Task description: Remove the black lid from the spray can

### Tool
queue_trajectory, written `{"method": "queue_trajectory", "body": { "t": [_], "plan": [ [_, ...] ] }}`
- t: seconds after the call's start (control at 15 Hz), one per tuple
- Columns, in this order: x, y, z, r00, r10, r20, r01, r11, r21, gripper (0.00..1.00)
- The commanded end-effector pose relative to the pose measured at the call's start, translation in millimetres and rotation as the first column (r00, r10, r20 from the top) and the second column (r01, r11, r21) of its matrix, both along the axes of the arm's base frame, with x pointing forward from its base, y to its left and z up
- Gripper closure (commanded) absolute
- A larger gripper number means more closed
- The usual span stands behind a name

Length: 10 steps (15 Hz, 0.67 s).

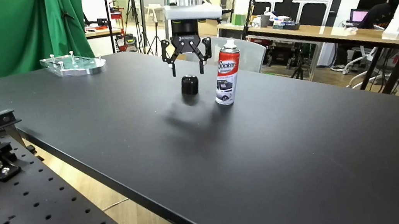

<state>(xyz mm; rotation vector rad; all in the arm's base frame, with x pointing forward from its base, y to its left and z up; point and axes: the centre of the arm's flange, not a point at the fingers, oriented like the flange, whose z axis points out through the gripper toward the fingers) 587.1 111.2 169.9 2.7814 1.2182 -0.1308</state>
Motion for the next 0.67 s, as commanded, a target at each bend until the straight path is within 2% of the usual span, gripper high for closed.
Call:
{"method": "queue_trajectory", "body": {
  "t": [0.0,0.6],
  "plan": [
    [-0.2,1.3,15.6,1.000,0.007,0.016,-0.007,1.000,0.010,0.00],
    [-18.8,1.5,65.9,0.999,-0.036,0.034,0.037,0.999,-0.026,0.00]
  ]
}}
